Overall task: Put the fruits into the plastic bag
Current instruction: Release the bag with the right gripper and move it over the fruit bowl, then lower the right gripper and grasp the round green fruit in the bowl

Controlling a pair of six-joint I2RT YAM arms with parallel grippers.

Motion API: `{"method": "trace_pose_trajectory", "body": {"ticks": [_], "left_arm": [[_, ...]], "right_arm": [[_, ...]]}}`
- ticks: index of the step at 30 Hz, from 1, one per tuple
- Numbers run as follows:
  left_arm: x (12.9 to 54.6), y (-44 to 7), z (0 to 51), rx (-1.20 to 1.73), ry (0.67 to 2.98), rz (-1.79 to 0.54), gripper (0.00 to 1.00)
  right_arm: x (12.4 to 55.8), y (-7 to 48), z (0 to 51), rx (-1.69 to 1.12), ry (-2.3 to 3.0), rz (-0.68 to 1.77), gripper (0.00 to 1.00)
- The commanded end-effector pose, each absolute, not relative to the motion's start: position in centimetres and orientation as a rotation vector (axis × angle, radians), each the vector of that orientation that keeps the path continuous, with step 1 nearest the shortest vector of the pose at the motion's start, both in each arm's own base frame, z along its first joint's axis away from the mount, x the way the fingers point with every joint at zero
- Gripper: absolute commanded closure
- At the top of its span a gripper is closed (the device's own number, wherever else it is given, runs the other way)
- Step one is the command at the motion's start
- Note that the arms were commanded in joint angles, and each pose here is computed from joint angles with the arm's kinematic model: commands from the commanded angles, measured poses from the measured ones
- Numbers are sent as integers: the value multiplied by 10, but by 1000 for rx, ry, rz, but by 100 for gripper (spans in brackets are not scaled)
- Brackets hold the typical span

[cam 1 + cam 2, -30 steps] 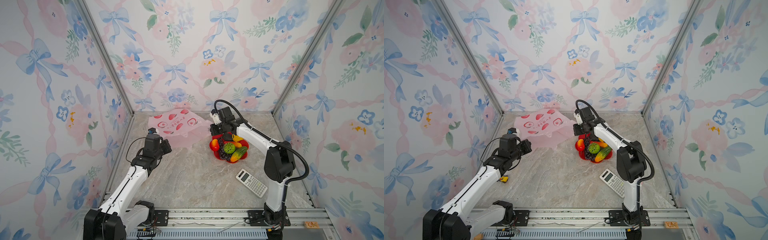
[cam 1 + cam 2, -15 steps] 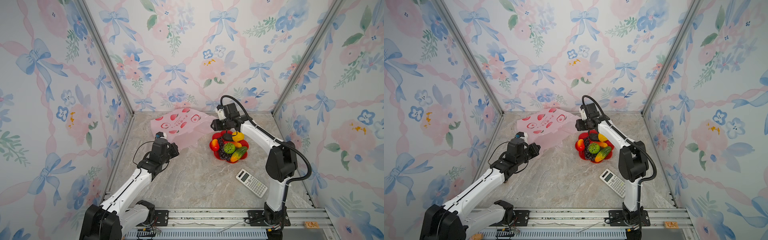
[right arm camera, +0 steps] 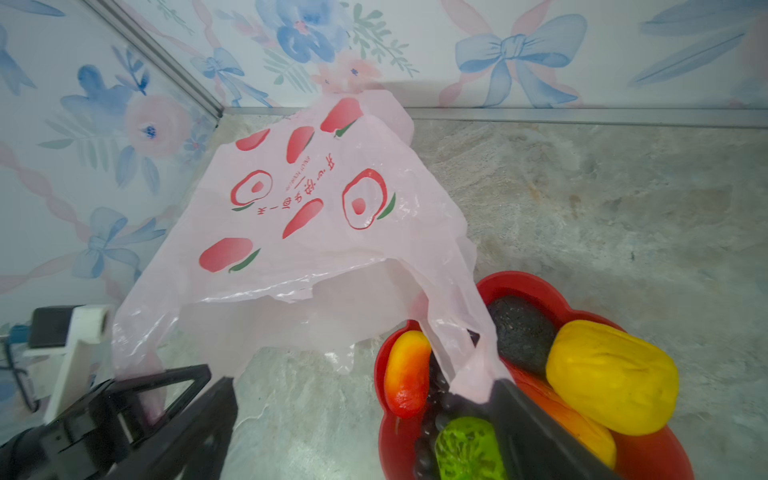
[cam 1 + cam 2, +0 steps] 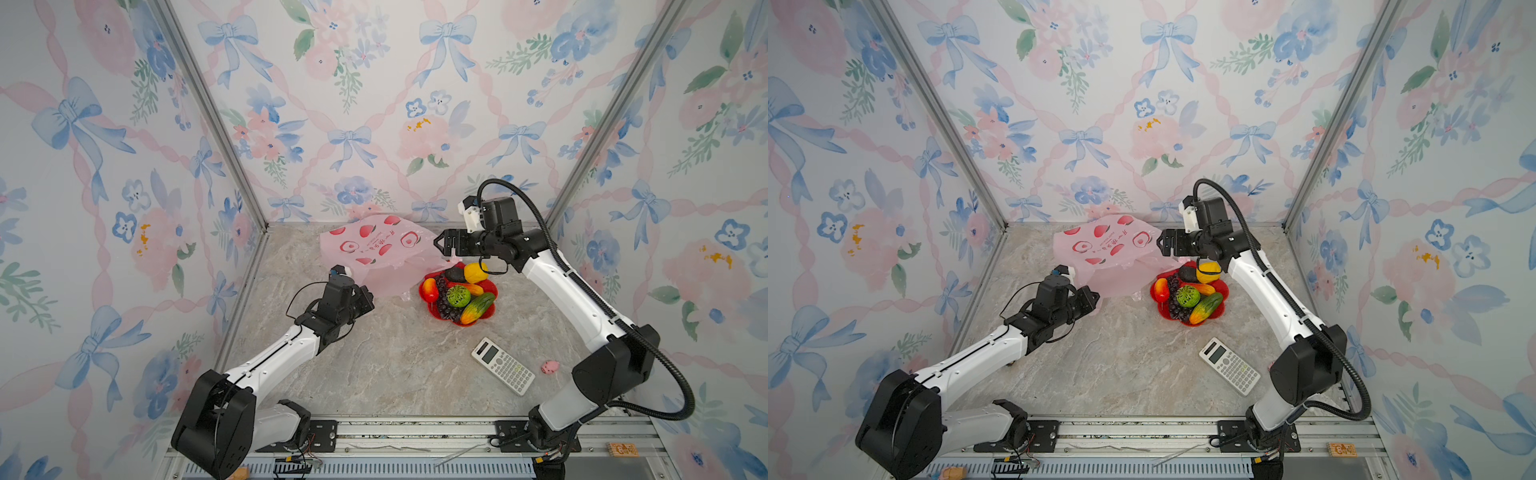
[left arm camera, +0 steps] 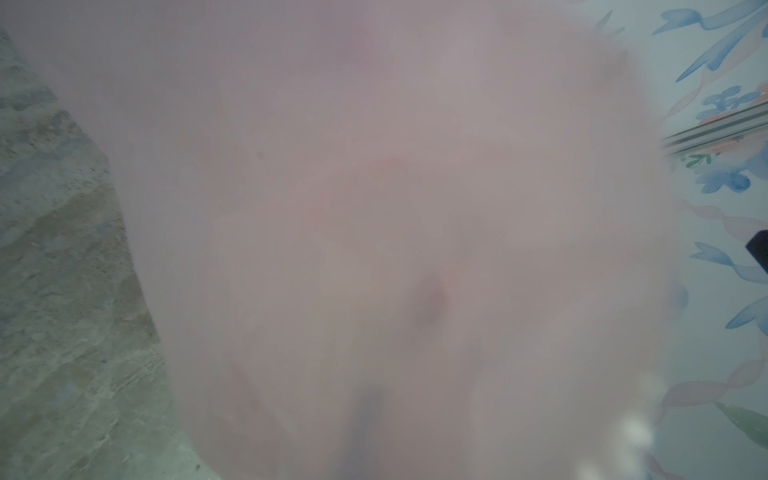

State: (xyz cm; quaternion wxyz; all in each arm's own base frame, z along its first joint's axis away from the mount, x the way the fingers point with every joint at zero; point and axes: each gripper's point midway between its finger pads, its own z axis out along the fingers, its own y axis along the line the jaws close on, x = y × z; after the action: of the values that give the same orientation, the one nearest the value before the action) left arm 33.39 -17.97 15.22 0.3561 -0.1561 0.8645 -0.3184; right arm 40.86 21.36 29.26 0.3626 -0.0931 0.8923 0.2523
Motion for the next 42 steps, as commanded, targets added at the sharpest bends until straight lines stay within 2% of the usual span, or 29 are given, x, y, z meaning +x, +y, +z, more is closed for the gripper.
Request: {"method": "trace_pose_trajectory", "body": {"ticks": [1, 8, 11, 17, 22, 32, 42], "left_arm": [[341, -188, 170, -377, 2187, -868, 100], [338, -186, 175, -371, 2172, -871, 100], [336, -183, 178, -374, 2160, -863, 100], [335, -185, 177, -354, 2171, -868, 100], [334, -188, 175, -346, 2180, -880, 100], [334, -189, 177, -359, 2180, -900, 100], [330, -188, 175, -362, 2189, -901, 100]], "right_arm": [[387, 224, 264, -240, 2434, 793, 4], [379, 199, 303, -187, 2364, 619, 4], [367, 180, 304, -137, 2428, 523, 4], [318, 133, 265, -162, 2681, 218, 3], [290, 125, 234, -233, 2781, 154, 3], [306, 165, 178, -538, 2886, 5, 3], [332, 171, 141, -539, 2952, -120, 4]]}}
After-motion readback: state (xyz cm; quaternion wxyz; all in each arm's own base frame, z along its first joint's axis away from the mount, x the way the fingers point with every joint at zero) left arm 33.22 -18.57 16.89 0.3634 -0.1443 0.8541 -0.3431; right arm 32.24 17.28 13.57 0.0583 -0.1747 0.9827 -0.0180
